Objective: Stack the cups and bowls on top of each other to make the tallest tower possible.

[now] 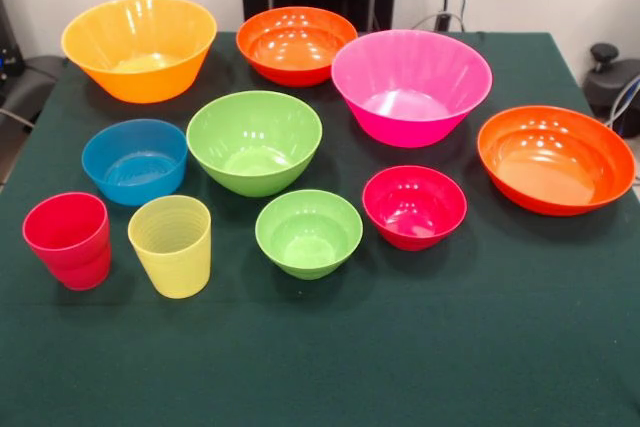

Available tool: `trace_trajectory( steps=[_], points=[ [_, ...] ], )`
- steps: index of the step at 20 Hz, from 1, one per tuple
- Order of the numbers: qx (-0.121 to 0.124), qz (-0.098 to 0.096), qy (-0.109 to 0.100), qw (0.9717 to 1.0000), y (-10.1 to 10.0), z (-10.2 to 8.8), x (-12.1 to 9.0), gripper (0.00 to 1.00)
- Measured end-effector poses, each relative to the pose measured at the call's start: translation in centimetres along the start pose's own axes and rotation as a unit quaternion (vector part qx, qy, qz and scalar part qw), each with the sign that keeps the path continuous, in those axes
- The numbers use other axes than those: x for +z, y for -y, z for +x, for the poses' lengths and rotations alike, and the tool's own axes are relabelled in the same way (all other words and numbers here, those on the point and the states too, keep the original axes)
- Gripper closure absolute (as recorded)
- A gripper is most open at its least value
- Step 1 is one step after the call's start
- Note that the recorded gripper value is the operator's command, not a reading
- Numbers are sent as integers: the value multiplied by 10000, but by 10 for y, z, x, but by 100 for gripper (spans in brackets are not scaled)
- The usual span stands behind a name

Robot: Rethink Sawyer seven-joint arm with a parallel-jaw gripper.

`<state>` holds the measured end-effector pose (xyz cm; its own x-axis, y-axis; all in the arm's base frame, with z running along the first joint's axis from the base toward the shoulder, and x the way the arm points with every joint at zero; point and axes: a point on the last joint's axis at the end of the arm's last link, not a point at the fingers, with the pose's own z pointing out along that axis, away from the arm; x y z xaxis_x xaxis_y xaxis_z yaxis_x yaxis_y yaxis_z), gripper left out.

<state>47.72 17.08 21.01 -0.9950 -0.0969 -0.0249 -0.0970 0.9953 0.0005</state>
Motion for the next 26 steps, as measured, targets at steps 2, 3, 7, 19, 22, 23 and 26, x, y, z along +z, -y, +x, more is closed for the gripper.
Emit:
trace_trajectory(
  steps=[2,3,7,19,22,23,26],
  points=[
    [-8,-1,2,10000,0,-6,8,0],
    [-8,-1,7,10000,0,-9,13,0],
    [-8,-2,0,10000,1,-18,34,0],
    [38,-33,-281,9996,7,-43,103,0],
    [36,-44,-360,9993,7,-46,118,0],
    [37,-48,-375,9993,7,-47,122,0],
    [43,-61,-411,9991,8,-49,135,0]
  ],
)
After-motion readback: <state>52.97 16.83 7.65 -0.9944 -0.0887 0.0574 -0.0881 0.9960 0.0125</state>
